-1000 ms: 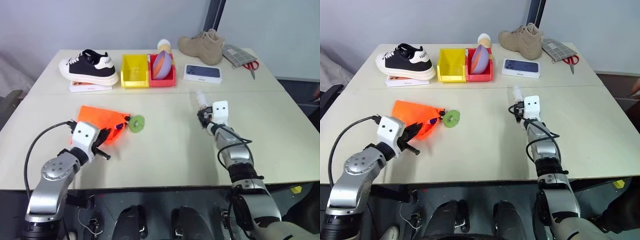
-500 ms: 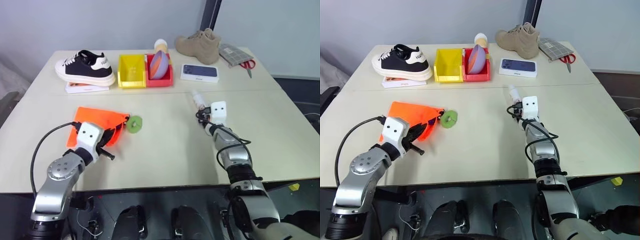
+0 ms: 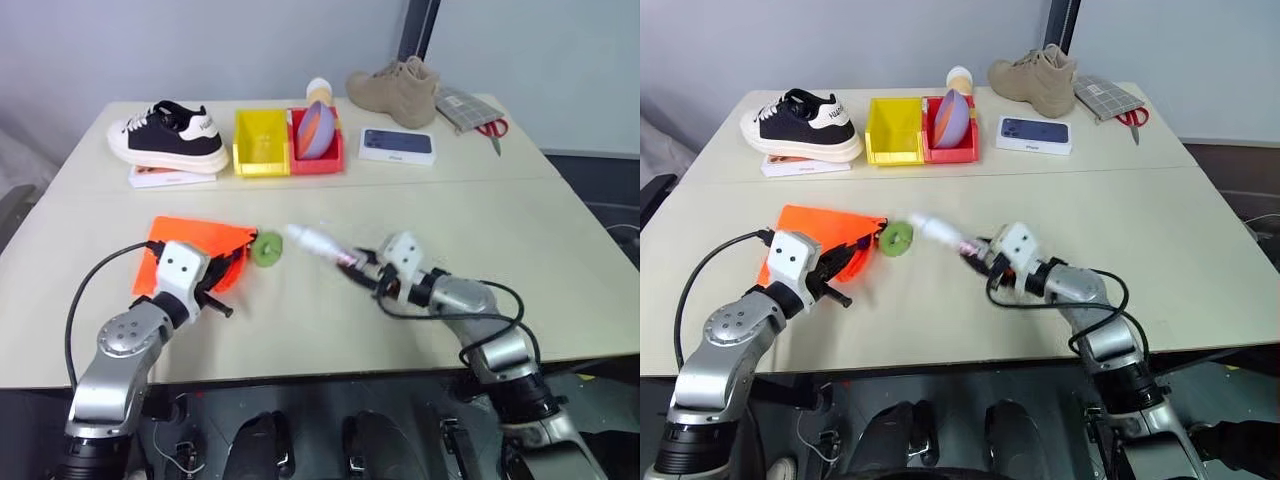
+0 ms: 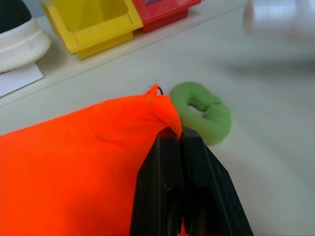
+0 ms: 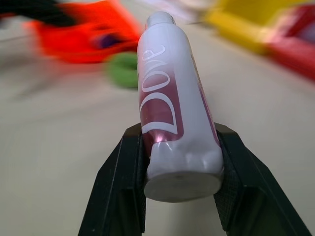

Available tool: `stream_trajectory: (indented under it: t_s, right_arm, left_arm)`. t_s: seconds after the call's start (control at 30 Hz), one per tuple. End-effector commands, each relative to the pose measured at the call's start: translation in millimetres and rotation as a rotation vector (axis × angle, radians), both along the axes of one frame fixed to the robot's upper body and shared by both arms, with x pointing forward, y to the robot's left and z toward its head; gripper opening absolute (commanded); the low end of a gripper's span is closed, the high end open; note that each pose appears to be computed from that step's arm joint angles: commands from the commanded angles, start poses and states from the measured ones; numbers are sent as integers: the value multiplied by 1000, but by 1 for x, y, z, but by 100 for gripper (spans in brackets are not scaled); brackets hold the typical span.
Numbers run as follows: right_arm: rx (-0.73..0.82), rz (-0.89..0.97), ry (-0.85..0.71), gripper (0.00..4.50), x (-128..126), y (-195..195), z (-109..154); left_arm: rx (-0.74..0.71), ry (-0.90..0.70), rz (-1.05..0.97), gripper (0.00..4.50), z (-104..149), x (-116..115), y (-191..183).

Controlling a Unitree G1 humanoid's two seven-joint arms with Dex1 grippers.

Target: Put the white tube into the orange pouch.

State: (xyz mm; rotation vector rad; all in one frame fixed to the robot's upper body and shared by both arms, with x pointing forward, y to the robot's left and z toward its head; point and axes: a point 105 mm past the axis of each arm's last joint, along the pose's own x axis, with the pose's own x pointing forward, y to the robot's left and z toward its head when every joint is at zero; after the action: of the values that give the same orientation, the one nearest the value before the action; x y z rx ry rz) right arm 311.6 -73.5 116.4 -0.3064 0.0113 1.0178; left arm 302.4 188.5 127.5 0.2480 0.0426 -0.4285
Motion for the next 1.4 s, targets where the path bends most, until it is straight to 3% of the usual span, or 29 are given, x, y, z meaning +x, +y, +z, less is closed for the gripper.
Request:
stream_trajectory:
  t_s: [0.03, 0.3, 0.77, 1.4]
  right_arm:
    - [-13, 85, -46, 120, -9, 17, 14]
    - [-35, 139, -35, 120, -6, 49, 6]
    - [-20, 263, -74, 120, 0, 101, 14]
    - [-80, 319, -109, 120, -3, 124, 11]
  left_arm:
    - [-6, -62, -14, 0, 16, -1, -1]
    - [-24, -69, -52, 0, 21, -5, -9]
    - [-85, -30, -240, 0, 23, -25, -46]
    - [-139, 122, -479, 0, 19, -59, -81]
